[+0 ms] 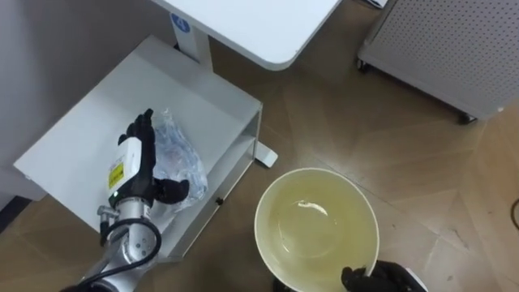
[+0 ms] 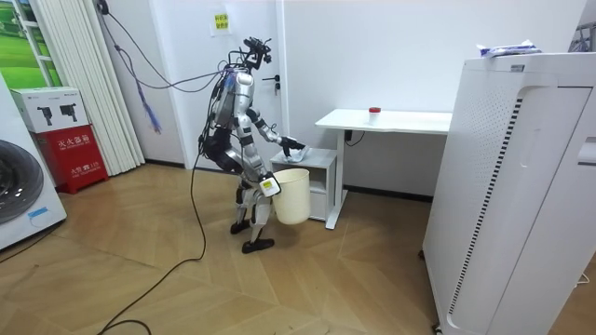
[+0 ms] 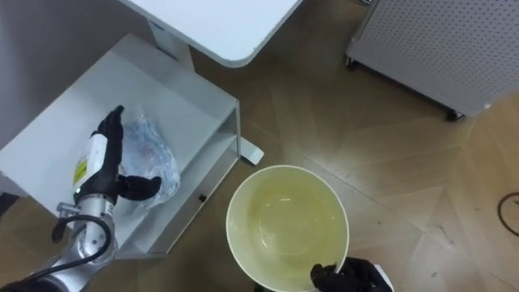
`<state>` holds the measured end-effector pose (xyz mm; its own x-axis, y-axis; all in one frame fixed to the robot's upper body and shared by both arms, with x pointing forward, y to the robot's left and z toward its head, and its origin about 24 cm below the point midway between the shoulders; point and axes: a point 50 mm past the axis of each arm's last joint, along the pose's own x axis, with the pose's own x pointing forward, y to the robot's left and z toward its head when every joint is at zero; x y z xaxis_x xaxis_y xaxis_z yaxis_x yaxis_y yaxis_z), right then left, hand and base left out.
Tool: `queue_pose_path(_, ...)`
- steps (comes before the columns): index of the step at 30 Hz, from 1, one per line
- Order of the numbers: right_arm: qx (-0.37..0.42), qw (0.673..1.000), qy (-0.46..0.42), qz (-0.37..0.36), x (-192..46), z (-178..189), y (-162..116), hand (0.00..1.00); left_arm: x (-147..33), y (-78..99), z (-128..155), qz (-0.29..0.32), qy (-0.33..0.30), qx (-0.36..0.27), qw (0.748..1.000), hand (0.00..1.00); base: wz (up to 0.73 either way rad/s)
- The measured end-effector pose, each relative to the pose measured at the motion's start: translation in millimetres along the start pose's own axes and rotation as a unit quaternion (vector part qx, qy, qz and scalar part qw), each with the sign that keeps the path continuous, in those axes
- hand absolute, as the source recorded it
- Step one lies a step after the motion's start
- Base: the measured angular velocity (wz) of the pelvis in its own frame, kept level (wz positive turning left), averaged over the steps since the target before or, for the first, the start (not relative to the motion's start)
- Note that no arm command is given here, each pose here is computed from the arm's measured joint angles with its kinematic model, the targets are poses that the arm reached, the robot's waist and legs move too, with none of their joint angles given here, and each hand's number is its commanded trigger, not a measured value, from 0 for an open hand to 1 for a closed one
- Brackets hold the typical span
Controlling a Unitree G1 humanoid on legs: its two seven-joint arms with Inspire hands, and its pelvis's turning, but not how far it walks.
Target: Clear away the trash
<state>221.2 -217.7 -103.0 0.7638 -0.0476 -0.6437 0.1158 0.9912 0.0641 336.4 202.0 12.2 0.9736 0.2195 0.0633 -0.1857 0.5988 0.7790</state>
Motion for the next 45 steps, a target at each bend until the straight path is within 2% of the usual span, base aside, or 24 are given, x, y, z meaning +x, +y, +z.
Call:
queue_pose_path(14,0.025,1.0,0.002,0.004,-2,-3,-1,1.0,3.7,1.8,2,-0.018,-0.018,0.049,0.998,0.0,0.0)
queue_pose_path(15,0.029,1.0,0.002,0.007,-1,-2,0,1.0,4.4,2.3,2,-0.02,-0.018,0.053,0.998,0.07,0.0)
queue_pose_path(16,0.029,1.0,0.002,0.008,-1,-2,1,1.0,4.8,2.6,2,-0.022,-0.018,0.055,0.998,0.24,0.0)
queue_pose_path(17,0.029,1.0,0.001,0.009,-1,-1,1,1.0,5.5,2.9,2,-0.028,-0.021,0.061,0.998,0.69,0.0)
queue_pose_path(18,0.029,1.0,0.001,0.011,-1,-1,1,1.0,5.5,2.8,1,-0.032,-0.02,0.065,0.997,0.81,0.0)
queue_pose_path(19,0.029,1.0,0.001,0.011,-1,-1,1,1.0,5.5,2.6,1,-0.033,-0.02,0.065,0.997,1.0,0.0)
queue_pose_path(24,0.029,1.0,0.004,0.009,-3,-3,0,1.0,5.5,2.3,0,-0.04,-0.02,0.067,0.997,1.0,0.0)
queue_pose_path(29,0.029,1.0,0.004,0.005,-3,-3,0,1.0,11.6,11.2,-1,-0.029,-0.011,0.08,0.996,1.0,-0.02)
queue_pose_path(37,0.025,1.0,0.006,-0.003,-3,-5,0,1.0,9.3,9.8,-7,-0.037,0.004,0.088,0.995,1.0,0.0)
queue_pose_path(45,0.02,1.0,0.012,-0.014,-3,-8,3,1.0,-2.5,-4.9,-15,-0.082,0.018,0.084,0.993,1.0,0.02)
